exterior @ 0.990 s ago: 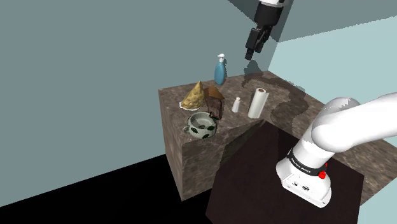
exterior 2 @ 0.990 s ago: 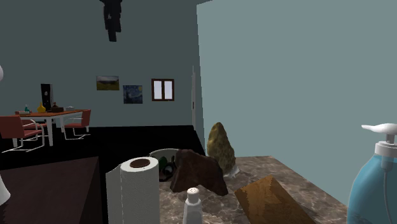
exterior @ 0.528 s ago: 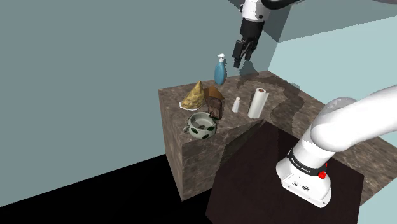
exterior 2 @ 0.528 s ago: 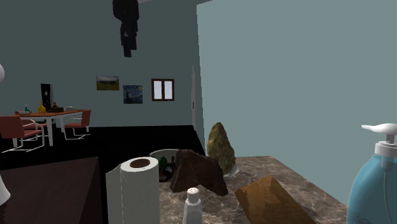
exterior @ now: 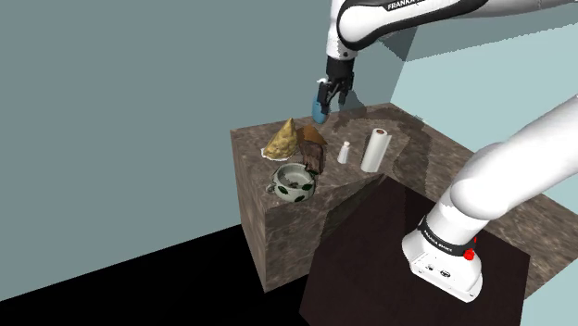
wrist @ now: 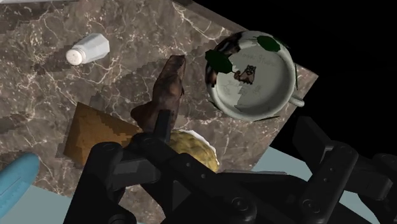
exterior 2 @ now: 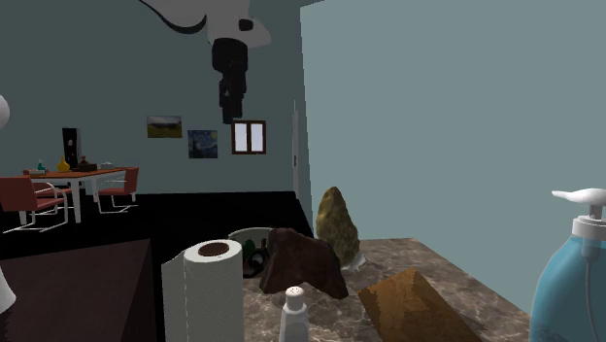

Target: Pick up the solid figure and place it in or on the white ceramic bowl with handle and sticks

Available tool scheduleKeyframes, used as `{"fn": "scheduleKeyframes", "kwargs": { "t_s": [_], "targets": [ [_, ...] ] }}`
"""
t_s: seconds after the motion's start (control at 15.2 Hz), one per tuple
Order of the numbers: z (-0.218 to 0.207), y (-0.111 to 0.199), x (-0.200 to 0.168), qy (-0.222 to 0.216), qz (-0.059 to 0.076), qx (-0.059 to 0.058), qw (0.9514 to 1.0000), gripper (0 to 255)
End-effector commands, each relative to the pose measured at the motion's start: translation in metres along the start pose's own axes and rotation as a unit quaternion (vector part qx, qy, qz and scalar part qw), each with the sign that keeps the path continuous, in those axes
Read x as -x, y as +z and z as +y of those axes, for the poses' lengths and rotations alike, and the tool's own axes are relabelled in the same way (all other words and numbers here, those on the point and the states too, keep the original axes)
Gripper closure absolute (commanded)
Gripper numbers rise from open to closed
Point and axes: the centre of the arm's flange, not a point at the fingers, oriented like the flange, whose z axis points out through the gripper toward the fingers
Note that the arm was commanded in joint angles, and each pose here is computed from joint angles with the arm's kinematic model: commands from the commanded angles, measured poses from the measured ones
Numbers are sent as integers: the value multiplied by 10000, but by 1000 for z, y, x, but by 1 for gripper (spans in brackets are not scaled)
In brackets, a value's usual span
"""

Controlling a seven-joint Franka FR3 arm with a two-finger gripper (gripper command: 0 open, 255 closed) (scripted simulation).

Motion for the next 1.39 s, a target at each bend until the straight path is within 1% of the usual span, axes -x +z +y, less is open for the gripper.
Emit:
{"fn": "scheduleKeyframes", "kwargs": {
  "t_s": [0.0,0.66,1.32],
  "targets": [
    [3,22,-18,93,-74,25,9999,0],
    [31,131,-99,542,-460,148,9974,0],
    [69,245,-168,990,-843,271,9911,0]
  ]
}}
